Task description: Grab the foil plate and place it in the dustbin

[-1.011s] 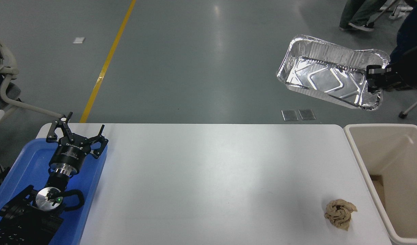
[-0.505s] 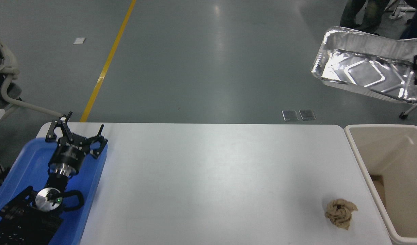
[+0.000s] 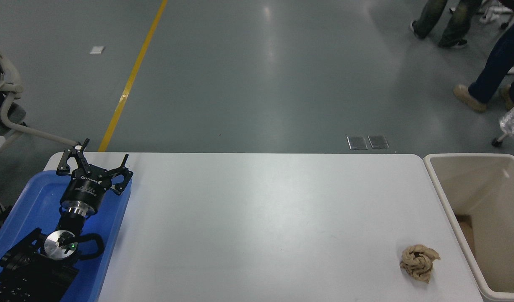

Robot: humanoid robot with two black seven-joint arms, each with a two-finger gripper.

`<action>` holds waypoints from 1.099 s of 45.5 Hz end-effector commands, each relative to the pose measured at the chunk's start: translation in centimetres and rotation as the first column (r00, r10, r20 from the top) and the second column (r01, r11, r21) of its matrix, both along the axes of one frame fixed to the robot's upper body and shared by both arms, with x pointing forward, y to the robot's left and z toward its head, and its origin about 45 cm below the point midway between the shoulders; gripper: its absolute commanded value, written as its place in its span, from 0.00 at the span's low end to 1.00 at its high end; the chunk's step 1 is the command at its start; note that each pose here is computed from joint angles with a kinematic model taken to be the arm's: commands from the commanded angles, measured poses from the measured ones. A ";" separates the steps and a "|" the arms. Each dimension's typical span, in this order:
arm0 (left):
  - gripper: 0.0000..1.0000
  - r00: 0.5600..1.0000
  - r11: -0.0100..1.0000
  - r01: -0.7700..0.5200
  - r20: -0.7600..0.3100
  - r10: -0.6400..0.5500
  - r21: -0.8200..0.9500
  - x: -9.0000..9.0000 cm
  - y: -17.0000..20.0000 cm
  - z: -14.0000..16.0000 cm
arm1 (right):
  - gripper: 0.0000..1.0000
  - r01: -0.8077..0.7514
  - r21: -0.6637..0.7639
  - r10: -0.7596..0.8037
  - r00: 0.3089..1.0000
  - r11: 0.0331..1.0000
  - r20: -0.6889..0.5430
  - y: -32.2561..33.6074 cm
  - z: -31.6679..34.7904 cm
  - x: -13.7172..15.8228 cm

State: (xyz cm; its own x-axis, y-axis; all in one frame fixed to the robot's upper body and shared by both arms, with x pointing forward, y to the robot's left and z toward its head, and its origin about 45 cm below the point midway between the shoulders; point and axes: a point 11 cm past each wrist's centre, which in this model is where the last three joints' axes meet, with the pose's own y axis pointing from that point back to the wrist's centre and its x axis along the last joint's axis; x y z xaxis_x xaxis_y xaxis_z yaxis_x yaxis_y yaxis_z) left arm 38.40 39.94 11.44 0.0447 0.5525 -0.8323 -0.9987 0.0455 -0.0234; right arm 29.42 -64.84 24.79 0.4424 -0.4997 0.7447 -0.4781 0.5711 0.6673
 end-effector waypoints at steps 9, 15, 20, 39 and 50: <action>0.99 1.000 1.000 0.001 0.000 -0.001 0.000 0.0 0.0 0.0 | 0.00 0.293 0.094 -0.303 0.945 0.952 0.126 3.4 -14.9 -3.9; 0.99 1.000 1.000 0.000 0.000 0.000 -0.001 0.0 0.0 0.0 | 0.00 0.305 0.145 -0.322 0.940 0.941 0.116 5.4 -17.2 -4.1; 0.99 1.000 1.000 0.000 0.000 0.000 -0.001 0.0 0.0 0.0 | 0.00 0.316 0.175 -0.337 0.935 0.933 0.113 6.3 -18.2 -4.3; 0.99 1.000 1.000 0.000 0.000 0.000 -0.001 0.0 0.0 0.0 | 1.00 0.320 0.226 -0.354 0.927 0.920 0.125 7.3 -18.8 -4.0; 0.99 1.000 1.000 0.001 0.001 -0.001 0.000 0.1 -0.1 0.0 | 1.00 0.187 0.170 -0.212 0.967 0.968 0.143 7.0 -15.2 -0.5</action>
